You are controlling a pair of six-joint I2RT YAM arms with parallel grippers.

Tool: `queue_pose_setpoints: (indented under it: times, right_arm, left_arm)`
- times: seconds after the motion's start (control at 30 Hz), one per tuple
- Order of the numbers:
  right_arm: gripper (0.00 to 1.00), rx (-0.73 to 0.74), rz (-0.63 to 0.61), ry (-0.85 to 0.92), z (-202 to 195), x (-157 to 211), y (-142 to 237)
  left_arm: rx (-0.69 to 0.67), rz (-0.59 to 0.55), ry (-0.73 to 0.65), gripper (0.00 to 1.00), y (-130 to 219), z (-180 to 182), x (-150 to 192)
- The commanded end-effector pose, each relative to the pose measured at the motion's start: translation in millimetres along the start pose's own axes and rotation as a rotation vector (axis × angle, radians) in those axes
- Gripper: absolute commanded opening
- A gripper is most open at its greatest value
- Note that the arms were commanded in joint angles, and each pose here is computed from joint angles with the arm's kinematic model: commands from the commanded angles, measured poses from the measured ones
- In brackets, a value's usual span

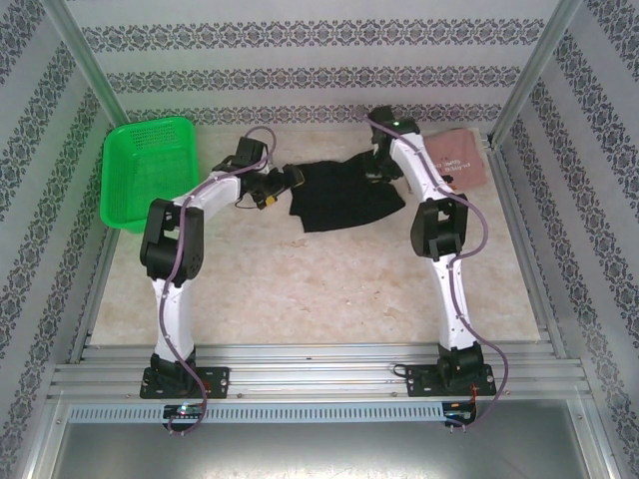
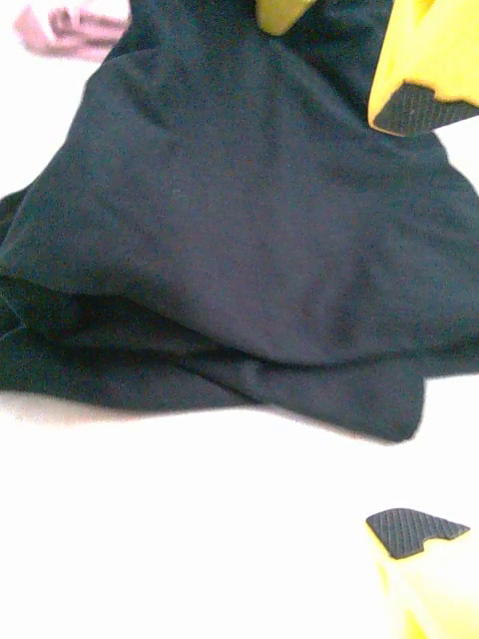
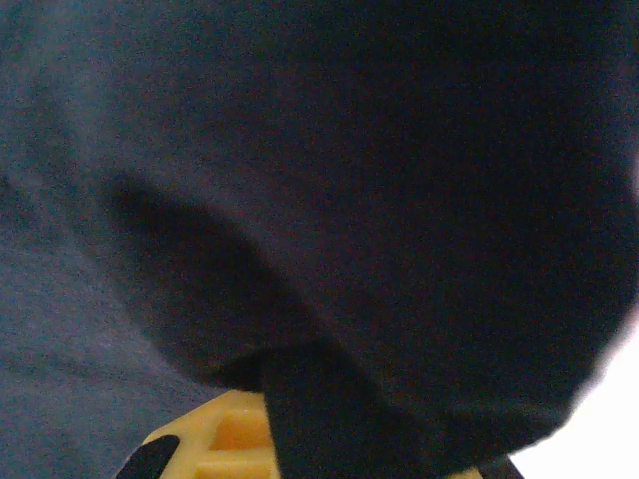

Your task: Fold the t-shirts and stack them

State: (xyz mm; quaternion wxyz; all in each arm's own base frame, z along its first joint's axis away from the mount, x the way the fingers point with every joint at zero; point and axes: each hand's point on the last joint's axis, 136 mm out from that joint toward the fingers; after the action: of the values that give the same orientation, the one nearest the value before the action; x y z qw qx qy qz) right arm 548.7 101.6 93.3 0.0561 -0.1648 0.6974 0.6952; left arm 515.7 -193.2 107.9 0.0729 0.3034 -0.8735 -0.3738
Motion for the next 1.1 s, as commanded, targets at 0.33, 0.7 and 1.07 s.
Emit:
queue_pose_setpoints:
  times: [0.33,0.7,1.07]
  right_arm:
    - [0.00,0.216,-0.276,-0.008,-128.1,-56.9,73.4]
    - [0.00,0.371,-0.378,0.070,-188.7,-79.2,93.6]
    - [0.00,0.415,-0.395,0.033,-248.4,-76.2,72.9]
  left_arm:
    - [0.167,-0.119,-0.142,1.00,92.9,-68.4,11.0]
    - [0.114,-0.117,-0.191,1.00,112.0,-50.8,26.6]
    - [0.033,-0.136,-0.206,1.00,138.4,-33.8,36.1]
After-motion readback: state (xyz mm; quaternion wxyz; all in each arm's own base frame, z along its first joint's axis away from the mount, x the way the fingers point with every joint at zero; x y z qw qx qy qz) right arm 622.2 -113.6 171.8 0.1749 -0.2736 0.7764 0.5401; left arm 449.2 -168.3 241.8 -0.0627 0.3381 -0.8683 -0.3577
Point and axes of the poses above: each hand's point on the last joint's axis, 136 mm out from that joint toward the fingers, its own y axis back along the fingers, its own z axis along the line the jaws close on, x = y × z, and after that the axes turned 14 degrees about y, right-handed
